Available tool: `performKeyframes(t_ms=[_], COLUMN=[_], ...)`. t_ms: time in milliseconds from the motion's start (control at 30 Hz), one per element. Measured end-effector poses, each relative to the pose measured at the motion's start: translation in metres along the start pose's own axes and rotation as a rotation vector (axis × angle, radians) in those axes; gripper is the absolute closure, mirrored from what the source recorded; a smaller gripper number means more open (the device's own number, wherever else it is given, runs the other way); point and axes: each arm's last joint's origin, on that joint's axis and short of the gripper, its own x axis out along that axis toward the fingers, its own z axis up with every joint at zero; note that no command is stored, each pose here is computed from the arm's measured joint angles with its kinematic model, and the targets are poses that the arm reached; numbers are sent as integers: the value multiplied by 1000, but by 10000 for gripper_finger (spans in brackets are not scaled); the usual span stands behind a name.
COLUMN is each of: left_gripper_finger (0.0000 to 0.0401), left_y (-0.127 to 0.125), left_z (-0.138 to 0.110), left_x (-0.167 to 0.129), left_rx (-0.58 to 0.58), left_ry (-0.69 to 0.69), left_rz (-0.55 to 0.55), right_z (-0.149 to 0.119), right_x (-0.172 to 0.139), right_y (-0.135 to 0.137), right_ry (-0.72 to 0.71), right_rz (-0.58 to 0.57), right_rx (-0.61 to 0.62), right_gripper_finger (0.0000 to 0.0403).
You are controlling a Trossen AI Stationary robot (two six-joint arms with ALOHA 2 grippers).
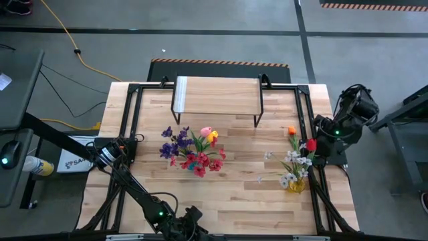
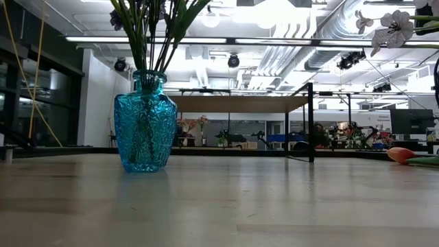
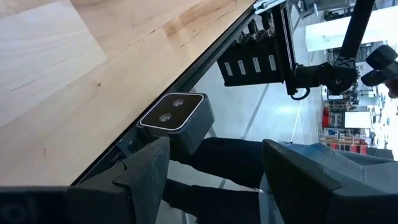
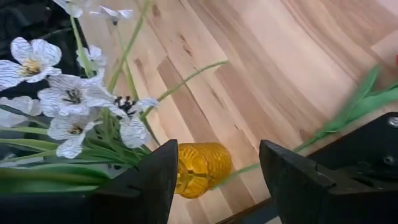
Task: Pick and place flowers into a vace then onto a shelf
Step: Adjust the vases
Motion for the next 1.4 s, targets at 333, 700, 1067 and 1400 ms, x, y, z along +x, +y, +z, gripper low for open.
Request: performKeyframes(t_ms=[333, 700, 1067, 1400], left_gripper_finger=[114, 114, 114, 114], left_y=[0, -1, 0, -1], left_z=[0, 0, -1, -1], left_x=[0, 0, 0, 0], left_rx=[0, -6, -4, -11], left_ry=[0, 0, 26, 24], left_rz=[-1, -5, -3, -8], right_z=[-1, 3, 7, 11], right_x=[8, 6, 1, -3], right_y=[7, 8, 6, 2], right_ry=[-80, -189, -351, -533], right_rz=[-171, -259, -357, -542], right_rx=[-121, -85, -61, -52], right_gripper_finger=[187, 187, 187, 187])
